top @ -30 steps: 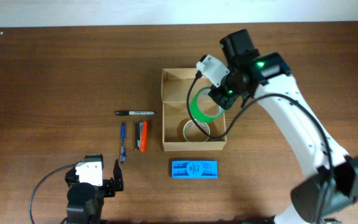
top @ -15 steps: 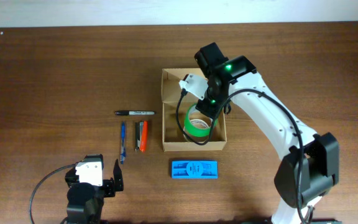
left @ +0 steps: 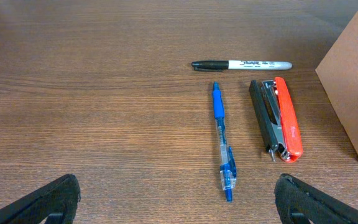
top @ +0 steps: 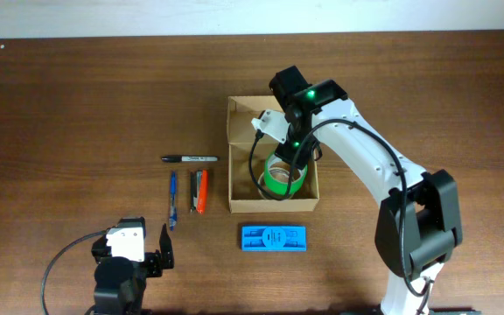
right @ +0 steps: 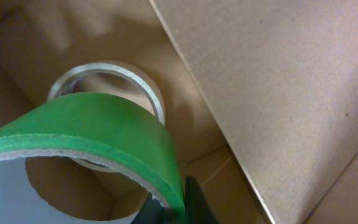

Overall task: Pack container
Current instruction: 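Lift the green tape roll into the box and release it, then move the right gripper down to the blue whiteboard duster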

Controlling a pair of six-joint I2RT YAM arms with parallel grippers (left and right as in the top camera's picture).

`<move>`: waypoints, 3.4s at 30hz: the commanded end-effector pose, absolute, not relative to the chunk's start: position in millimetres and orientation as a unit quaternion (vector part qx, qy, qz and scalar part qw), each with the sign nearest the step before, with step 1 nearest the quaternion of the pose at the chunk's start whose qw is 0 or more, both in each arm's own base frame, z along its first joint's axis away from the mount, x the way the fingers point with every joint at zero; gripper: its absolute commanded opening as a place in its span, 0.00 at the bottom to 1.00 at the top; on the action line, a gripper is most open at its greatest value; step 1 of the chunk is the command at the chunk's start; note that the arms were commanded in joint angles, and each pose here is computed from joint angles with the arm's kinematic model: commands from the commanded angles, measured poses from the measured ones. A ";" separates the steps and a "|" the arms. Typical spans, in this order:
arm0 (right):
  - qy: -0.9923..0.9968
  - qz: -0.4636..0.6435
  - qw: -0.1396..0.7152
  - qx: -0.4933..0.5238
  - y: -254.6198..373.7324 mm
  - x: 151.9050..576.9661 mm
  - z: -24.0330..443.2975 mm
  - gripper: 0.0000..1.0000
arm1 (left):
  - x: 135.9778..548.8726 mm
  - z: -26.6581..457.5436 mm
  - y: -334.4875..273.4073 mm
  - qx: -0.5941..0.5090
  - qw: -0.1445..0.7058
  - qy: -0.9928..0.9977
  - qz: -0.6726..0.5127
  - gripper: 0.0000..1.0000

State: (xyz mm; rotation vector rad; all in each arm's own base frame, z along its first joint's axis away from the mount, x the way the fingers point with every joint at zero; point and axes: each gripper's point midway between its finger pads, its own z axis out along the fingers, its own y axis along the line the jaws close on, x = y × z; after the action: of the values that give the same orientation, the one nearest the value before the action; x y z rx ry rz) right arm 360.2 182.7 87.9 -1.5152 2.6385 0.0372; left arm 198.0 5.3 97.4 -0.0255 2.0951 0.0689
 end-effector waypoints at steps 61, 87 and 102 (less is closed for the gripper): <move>0.816 0.061 0.056 -0.572 196.0 174.6 111.3 0.99 | 198.3 97.1 8.1 -0.007 0.501 0.864 0.039 0.99; 0.779 0.006 0.005 -0.627 219.0 182.6 49.9 0.97 | 198.3 97.1 8.1 -0.007 0.501 0.864 0.039 1.00; 0.774 -0.029 -0.019 -0.632 218.8 196.3 9.8 0.98 | 198.3 97.0 8.1 -0.007 0.501 0.865 0.039 1.00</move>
State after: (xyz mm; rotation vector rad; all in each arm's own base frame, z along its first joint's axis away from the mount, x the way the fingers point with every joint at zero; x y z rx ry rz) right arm 194.9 226.6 21.0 -1.9851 2.4509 -0.0156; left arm 198.1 5.2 97.7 -0.0253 2.0932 0.0689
